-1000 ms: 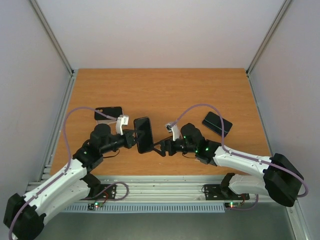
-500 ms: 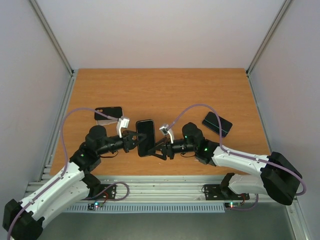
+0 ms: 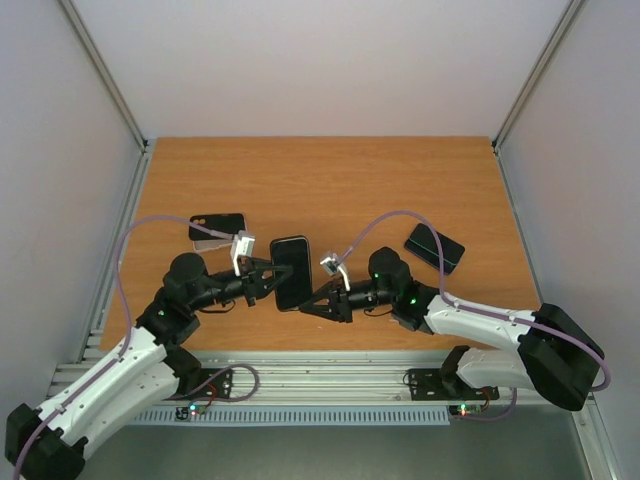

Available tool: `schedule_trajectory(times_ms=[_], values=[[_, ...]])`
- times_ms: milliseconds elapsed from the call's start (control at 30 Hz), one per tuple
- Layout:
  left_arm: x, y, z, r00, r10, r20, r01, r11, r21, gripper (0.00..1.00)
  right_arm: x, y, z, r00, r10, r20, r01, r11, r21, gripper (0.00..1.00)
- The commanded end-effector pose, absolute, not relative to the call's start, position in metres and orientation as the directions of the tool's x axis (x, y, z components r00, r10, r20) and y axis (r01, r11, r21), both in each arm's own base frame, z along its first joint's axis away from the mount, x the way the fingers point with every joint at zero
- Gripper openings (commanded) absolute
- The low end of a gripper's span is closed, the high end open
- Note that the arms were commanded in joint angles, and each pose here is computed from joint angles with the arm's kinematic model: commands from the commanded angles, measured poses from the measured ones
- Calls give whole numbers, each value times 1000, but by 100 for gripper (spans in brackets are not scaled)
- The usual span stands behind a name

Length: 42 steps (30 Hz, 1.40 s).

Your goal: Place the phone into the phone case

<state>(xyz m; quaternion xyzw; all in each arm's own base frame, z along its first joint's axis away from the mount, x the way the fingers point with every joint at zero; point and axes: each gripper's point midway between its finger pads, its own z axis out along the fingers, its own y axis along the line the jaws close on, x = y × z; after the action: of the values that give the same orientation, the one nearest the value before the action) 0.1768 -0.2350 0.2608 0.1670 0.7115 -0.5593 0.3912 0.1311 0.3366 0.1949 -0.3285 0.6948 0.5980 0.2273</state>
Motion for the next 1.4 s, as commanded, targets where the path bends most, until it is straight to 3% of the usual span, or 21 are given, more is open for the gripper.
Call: schedule_trajectory(times_ms=[0, 67, 300, 600, 667, 767, 967, 1100, 1367], values=[[179, -231, 277, -549, -219, -807, 734, 335, -591, 1, 138, 334, 202, -665, -146, -732, -744, 55, 665, 8], [183, -229, 267, -549, -194, -813, 721, 383, -578, 1, 138, 334, 202, -671, -148, -726, -739, 59, 671, 1], [194, -219, 233, -537, -95, -838, 665, 563, -490, 0, 154, 335, 191, -717, -158, -678, -696, 187, 693, 2], [213, -200, 197, -525, 30, -851, 542, 782, -307, 0, 173, 322, 180, -777, -141, -613, -620, 339, 708, 20], [215, -196, 192, -530, 36, -847, 522, 801, -293, 0, 177, 316, 178, -768, -140, -625, -625, 372, 686, 29], [205, -211, 199, -535, 19, -845, 586, 728, -355, 0, 185, 303, 181, -754, -123, -646, -636, 381, 671, 35], [179, -238, 220, -559, -1, -829, 694, 547, -468, 1, 187, 287, 218, -660, -126, -741, -743, 254, 619, 56], [163, -251, 228, -575, 14, -818, 740, 434, -513, 0, 182, 289, 231, -600, -182, -779, -798, 206, 567, 61], [146, -264, 240, -591, 33, -806, 775, 298, -557, 1, 177, 293, 245, -506, -258, -823, -862, 116, 494, 58]])
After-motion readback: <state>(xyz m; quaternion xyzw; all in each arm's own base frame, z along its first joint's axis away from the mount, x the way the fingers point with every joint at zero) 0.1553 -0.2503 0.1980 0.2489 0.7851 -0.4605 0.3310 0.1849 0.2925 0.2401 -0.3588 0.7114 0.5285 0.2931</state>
